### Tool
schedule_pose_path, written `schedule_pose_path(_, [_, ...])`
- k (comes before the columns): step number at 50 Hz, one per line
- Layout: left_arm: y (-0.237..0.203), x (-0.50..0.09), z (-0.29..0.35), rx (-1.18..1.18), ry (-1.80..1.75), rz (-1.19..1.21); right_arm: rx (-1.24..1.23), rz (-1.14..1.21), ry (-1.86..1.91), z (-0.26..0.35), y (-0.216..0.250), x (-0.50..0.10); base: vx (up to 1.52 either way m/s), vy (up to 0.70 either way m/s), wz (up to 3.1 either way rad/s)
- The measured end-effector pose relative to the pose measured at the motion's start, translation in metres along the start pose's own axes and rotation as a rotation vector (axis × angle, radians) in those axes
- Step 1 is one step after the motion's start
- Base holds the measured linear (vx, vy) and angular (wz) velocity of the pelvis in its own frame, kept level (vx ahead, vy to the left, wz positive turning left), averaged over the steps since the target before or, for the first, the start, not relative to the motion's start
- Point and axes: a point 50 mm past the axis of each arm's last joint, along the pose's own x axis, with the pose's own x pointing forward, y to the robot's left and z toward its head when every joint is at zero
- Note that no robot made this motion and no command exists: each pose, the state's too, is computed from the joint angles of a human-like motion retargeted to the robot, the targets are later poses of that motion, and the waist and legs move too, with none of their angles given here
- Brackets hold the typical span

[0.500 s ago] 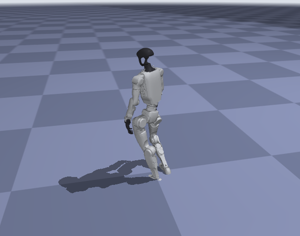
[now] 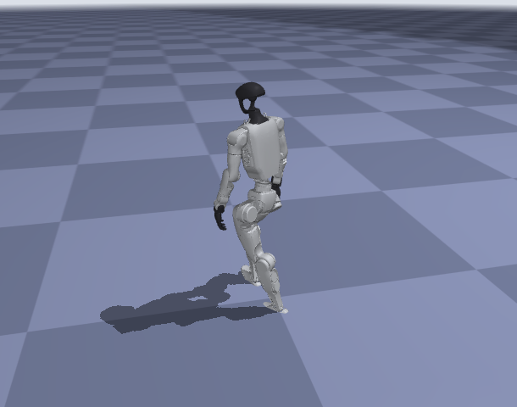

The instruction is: Walk

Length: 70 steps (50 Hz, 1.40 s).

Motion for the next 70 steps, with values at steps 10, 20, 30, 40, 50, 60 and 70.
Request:
schedule_pose_path(10, [-0.022, -0.007, -0.043, 0.007, 0.150, -0.113, 0.081, 0.034, 0.035, -0.019, 0.011, -0.001, 0.15, -0.05, 0.10])
schedule_pose_path(20, [-0.035, -0.015, -0.071, -0.067, 0.237, -0.164, 0.164, -0.005, -0.025, -0.009, 0.011, 0.001, 0.26, -0.10, 0.14])
schedule_pose_path(30, [-0.006, -0.002, -0.021, -0.120, 0.075, -0.044, 0.224, -0.150, -0.173, 0.029, -0.020, -0.003, 0.28, -0.12, 0.02])
schedule_pose_path(40, [0.033, -0.003, 0.113, -0.128, -0.380, 0.125, 0.218, -0.308, -0.225, 0.043, -0.059, -0.017, 0.20, -0.06, -0.10])
schedule_pose_path(50, [0.035, -0.009, 0.149, -0.127, -0.483, 0.149, 0.214, -0.351, -0.197, 0.045, -0.070, -0.019, 0.29, -0.08, -0.17])
schedule_pose_path(60, [-0.007, 0.005, 0.006, -0.154, 0.008, 0.017, 0.120, -0.253, -0.095, 0.020, -0.043, -0.009, 0.31, -0.01, -0.23])
schedule_pose_path(70, [-0.033, -0.018, -0.081, -0.246, 0.254, -0.071, 0.111, -0.147, 0.024, -0.014, -0.011, -0.003, 0.28, 0.05, -0.43])
